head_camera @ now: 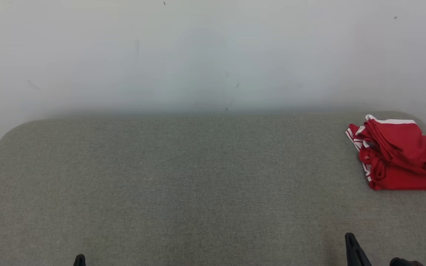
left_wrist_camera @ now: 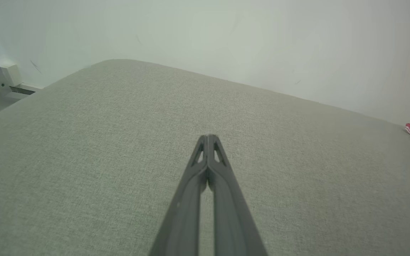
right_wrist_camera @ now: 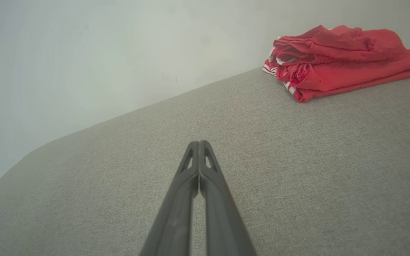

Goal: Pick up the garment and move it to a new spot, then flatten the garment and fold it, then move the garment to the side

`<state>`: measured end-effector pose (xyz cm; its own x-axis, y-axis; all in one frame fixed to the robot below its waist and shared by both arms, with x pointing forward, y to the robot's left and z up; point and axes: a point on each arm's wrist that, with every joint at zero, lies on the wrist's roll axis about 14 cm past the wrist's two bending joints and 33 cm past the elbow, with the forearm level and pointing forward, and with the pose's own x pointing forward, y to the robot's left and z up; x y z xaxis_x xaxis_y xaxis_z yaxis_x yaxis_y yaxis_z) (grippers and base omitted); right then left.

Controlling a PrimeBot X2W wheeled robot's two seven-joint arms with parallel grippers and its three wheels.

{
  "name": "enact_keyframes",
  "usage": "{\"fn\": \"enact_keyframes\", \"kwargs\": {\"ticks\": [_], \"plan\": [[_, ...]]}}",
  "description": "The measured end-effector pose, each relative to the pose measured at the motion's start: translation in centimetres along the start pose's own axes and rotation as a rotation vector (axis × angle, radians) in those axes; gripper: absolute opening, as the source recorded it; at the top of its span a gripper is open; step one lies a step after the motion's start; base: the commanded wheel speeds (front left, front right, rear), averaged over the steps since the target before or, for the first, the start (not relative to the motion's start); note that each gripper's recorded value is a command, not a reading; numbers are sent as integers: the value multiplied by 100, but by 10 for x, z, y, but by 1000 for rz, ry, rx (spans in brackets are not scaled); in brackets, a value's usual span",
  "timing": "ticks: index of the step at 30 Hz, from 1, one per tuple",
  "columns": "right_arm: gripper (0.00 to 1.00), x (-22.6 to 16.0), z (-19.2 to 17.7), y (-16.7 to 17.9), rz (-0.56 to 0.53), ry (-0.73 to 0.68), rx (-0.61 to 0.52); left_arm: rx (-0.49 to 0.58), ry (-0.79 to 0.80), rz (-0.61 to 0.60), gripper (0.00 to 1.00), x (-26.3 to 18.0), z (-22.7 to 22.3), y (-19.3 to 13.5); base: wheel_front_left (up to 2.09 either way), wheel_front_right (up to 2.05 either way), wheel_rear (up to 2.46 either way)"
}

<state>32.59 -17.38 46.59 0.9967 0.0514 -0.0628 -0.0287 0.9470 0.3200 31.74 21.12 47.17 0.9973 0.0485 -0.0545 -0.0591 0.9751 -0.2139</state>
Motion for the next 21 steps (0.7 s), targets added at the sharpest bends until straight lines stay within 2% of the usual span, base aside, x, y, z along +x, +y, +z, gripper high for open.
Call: {"fn": "enact_keyframes", "kwargs": {"ticks": [21], "plan": [[0, 10, 11, -23, -87, -2, 343, -372, 17, 6, 0, 16, 2, -13, 0, 0, 0]]}}
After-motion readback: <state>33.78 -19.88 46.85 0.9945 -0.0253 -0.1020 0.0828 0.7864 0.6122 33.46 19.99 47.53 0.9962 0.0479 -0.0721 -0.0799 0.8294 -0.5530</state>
